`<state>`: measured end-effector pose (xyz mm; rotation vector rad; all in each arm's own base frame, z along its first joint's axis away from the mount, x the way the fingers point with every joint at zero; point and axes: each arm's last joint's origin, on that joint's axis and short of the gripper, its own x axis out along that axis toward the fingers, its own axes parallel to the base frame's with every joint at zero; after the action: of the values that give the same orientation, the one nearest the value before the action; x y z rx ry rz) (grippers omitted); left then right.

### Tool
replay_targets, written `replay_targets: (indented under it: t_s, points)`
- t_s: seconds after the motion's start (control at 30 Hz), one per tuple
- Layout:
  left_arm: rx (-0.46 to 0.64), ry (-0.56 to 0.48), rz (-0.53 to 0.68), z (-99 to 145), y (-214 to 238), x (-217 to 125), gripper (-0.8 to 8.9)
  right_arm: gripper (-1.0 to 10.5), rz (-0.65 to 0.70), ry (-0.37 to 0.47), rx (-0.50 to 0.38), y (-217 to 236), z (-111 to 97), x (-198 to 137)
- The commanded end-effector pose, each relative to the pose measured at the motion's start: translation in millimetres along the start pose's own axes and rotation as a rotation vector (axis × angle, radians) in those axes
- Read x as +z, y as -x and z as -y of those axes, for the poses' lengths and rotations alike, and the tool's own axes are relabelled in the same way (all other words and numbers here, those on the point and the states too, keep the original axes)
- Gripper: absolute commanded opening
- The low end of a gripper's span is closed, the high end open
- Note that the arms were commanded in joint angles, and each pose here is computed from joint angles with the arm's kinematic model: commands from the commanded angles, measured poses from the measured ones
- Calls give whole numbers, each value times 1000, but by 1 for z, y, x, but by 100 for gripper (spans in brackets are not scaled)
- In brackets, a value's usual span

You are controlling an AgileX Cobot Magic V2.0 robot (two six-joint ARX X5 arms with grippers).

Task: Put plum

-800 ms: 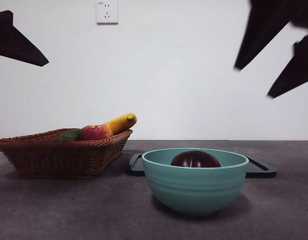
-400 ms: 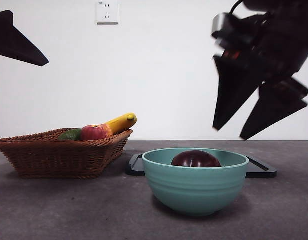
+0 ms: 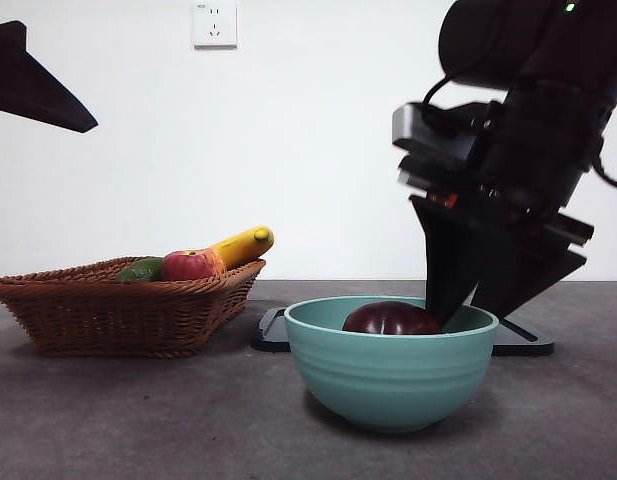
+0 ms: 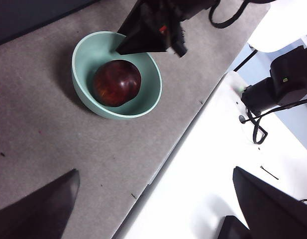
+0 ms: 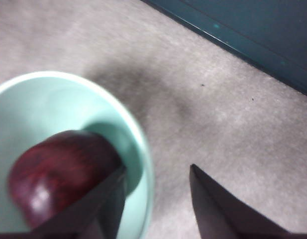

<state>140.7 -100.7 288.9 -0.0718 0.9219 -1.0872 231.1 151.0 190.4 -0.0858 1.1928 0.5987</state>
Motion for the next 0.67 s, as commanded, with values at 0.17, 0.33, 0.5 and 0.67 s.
replay_targets:
  t_s: [0.17,0.33,0.5,0.67]
  points:
    - [-7,-11,6,1,0,2,490,54,-10,14,8,-9,-6,2]
    - [-7,-15,6,1,0,2,490,13,-10,18,12,-9,-7,2]
    - [-7,-14,6,1,0,2,490,12,0,16,42,-5,-9,3]
    - [-7,-14,5,1,0,2,491,12,33,14,45,9,-13,12]
